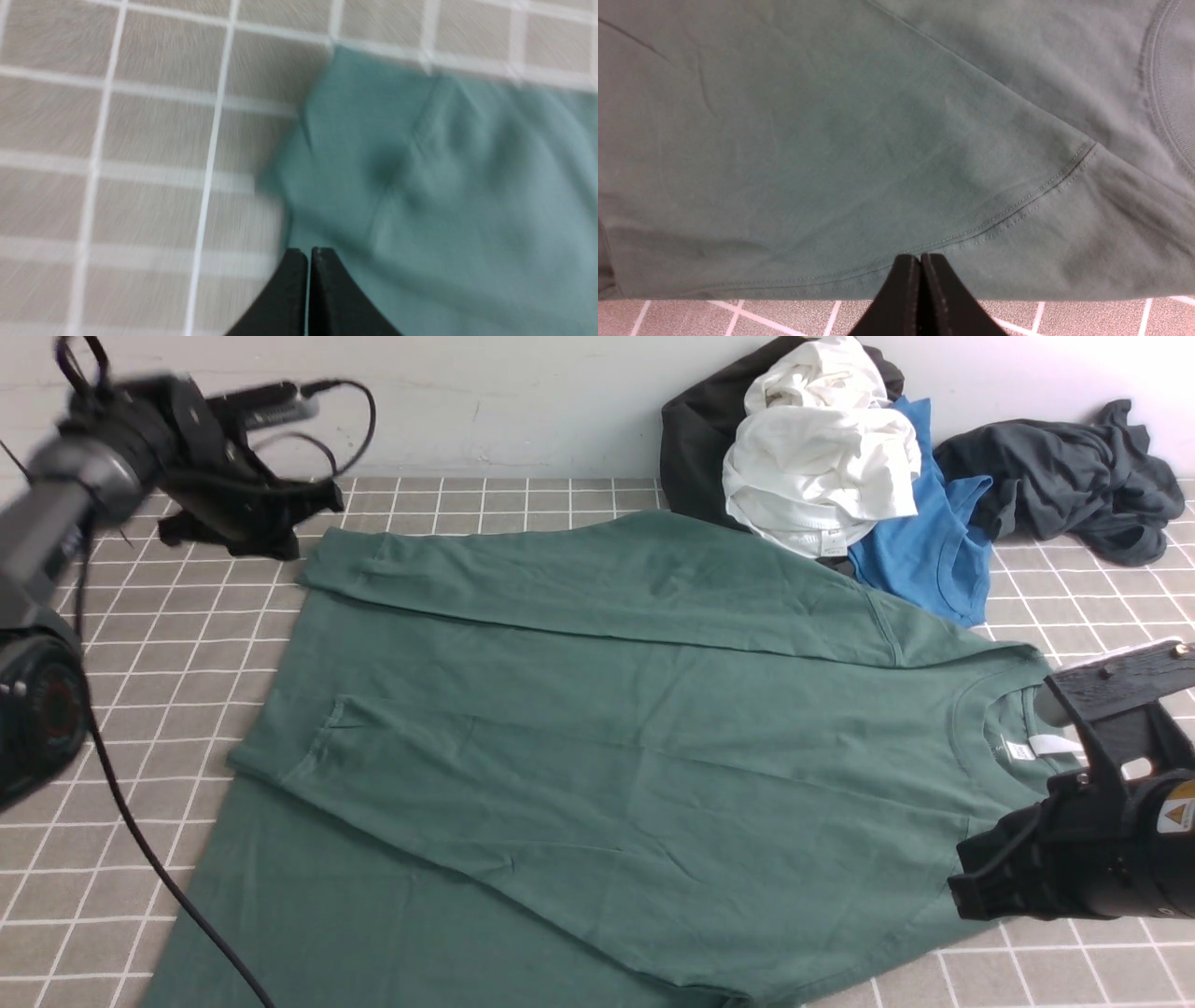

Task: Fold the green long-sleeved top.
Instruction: Use the left arm to clamp the cuff farthest from it

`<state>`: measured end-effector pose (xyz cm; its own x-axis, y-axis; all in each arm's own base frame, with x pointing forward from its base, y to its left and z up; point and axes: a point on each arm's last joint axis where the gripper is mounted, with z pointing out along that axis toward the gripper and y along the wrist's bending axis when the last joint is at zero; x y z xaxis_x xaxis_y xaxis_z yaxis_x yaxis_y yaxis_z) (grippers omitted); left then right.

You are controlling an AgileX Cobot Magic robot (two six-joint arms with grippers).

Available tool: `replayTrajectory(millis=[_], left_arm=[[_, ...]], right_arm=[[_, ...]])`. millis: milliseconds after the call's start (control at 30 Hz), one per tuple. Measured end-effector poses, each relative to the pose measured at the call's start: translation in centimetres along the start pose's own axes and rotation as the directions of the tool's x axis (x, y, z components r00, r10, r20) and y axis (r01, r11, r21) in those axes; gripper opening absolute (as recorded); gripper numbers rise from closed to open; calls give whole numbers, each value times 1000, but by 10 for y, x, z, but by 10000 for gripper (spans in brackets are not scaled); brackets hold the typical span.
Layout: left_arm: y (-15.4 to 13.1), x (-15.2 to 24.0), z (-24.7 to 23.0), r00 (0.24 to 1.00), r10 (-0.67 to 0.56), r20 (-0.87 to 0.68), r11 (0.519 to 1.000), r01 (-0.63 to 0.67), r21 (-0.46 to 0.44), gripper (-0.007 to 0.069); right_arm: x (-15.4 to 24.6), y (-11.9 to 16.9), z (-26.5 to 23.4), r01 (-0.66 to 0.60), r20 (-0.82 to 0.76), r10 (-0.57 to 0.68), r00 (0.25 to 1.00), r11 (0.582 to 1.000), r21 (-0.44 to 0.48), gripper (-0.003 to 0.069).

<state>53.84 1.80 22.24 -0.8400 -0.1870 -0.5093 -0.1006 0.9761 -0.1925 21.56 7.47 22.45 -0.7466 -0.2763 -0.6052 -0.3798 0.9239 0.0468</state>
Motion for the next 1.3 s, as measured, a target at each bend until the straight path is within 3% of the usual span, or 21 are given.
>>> replayTrajectory(millis=[200,433,500,600,667,700,767,867,933,1000,1067,1100,1133,1167,1300], left_arm=[[-11,1,-71,985,151,-89,989,-151,9,-8],[-4,0,-38,988,147,-38,989,-147,-11,40],[-3,-3,-23,990,140,9,990,-140,-10,81],[3,-1,18,989,120,88,993,-120,-7,253],[5,0,27,988,118,99,993,-117,-9,295],[8,3,43,987,113,117,994,-112,-14,376],[12,7,63,983,107,146,994,-105,-20,455],[16,12,85,978,96,186,995,-94,-22,496],[19,16,96,977,96,192,995,-92,-26,471],[18,15,98,975,94,203,996,-91,-23,393],[15,16,99,974,86,208,996,-86,-11,254],[11,15,98,973,90,211,996,-91,-7,142],[11,15,98,973,92,209,996,-93,-7,142],[7,15,96,974,104,203,994,-105,-6,60],[1,8,80,972,152,181,988,-152,-14,33]], right_arm=[[0,0,0,-1,-1,1,1000,1000,-1,-10],[0,1,0,-14,-2,14,1000,1000,-6,-10],[0,1,0,-15,-2,15,1000,1000,-6,-10],[0,1,0,-14,-2,14,1000,1000,-7,-10],[0,1,0,-14,-2,14,1000,1000,-7,-10],[0,1,0,-14,-1,14,1000,1000,-7,-10],[0,0,0,-10,-1,10,1000,1000,-5,-10],[0,0,0,-7,-2,7,1000,1000,-4,-10],[0,0,0,-6,-2,6,1000,1000,-4,-10],[0,0,0,-2,1,2,1000,1000,-3,-10],[0,0,0,7,5,-7,1000,1000,-1,-10],[-1,0,0,14,8,-14,1000,1000,0,-10],[-1,0,0,14,8,-14,1000,1000,0,-10],[-1,0,0,22,9,-22,1000,1000,0,-10],[-1,0,0,37,9,-37,999,999,0,-10]])
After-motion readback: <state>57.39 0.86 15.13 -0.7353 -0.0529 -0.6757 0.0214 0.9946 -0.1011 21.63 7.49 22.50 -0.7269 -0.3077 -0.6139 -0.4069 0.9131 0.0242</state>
